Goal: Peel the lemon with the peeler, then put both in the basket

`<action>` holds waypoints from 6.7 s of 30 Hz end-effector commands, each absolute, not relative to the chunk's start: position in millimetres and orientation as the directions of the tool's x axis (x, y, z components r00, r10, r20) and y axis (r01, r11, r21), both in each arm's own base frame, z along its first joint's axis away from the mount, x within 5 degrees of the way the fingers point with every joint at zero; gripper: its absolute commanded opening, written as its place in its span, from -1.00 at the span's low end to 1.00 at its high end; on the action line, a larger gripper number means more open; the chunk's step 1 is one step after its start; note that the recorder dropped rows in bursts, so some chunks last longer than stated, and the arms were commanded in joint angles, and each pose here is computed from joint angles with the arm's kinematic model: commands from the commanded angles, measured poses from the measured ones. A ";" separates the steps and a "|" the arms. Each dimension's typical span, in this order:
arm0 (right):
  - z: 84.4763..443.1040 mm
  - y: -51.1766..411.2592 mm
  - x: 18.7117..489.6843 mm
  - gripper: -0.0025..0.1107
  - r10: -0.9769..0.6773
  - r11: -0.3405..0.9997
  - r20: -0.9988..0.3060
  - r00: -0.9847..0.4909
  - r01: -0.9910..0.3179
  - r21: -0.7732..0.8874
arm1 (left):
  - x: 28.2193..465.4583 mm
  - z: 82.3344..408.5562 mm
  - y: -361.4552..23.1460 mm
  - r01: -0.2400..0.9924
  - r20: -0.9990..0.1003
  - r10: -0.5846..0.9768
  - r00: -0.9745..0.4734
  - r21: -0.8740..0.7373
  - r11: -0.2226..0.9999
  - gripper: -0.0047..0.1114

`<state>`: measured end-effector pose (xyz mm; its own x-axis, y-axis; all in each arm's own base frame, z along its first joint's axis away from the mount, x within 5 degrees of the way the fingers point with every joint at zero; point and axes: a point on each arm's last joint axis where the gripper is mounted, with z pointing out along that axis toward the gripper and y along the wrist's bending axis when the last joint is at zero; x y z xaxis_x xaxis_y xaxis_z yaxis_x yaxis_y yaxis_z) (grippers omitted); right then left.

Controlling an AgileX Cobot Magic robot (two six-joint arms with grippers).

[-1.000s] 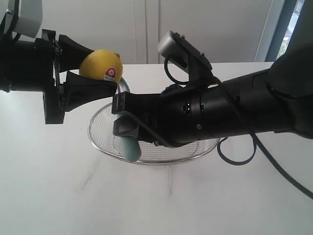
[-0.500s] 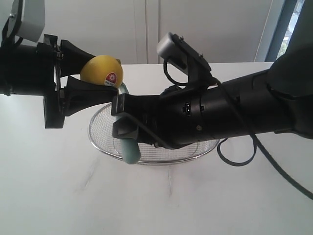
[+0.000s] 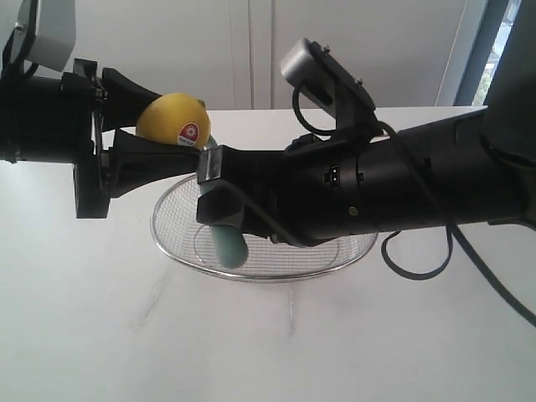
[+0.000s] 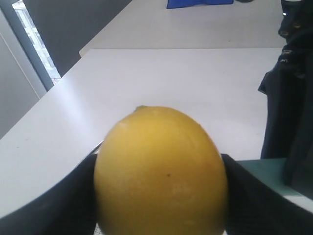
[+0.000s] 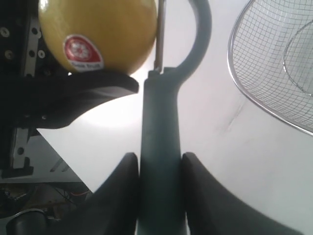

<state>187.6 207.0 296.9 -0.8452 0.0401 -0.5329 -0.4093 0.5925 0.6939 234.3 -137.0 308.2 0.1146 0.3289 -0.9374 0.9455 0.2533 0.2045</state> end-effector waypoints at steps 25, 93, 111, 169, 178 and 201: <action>300.1 202.6 191.1 -0.96 0.073 0.624 -0.585 -0.808 -0.421 0.659 | 235.0 310.9 -137.6 0.939 -0.948 0.304 0.095 0.186 0.288 -0.92; 287.0 215.4 201.2 -0.96 0.115 0.614 -0.526 -0.842 -0.356 0.704 | 236.9 309.4 -136.4 0.933 -0.943 0.322 0.085 0.188 0.307 -0.92; 314.3 202.4 192.3 -0.96 0.164 0.595 -0.611 -0.775 -0.416 0.687 | 236.8 309.2 -136.4 0.933 -0.942 0.325 0.086 0.190 0.305 -0.92; 256.4 188.4 231.1 -0.96 0.067 0.430 -0.432 -0.899 -0.365 0.826 | 236.3 310.0 -136.8 0.935 -0.943 0.321 0.088 0.189 0.299 -0.92; 262.9 190.4 228.9 -0.96 0.072 0.369 -0.443 -0.894 -0.389 0.844 | 236.3 310.0 -136.8 0.935 -0.943 0.321 0.088 0.189 0.299 -0.92; 298.4 174.8 212.0 -0.96 0.090 0.426 -0.601 -0.794 -0.515 0.744 | 236.9 309.8 -136.5 0.933 -0.942 0.324 0.087 0.191 0.305 -0.92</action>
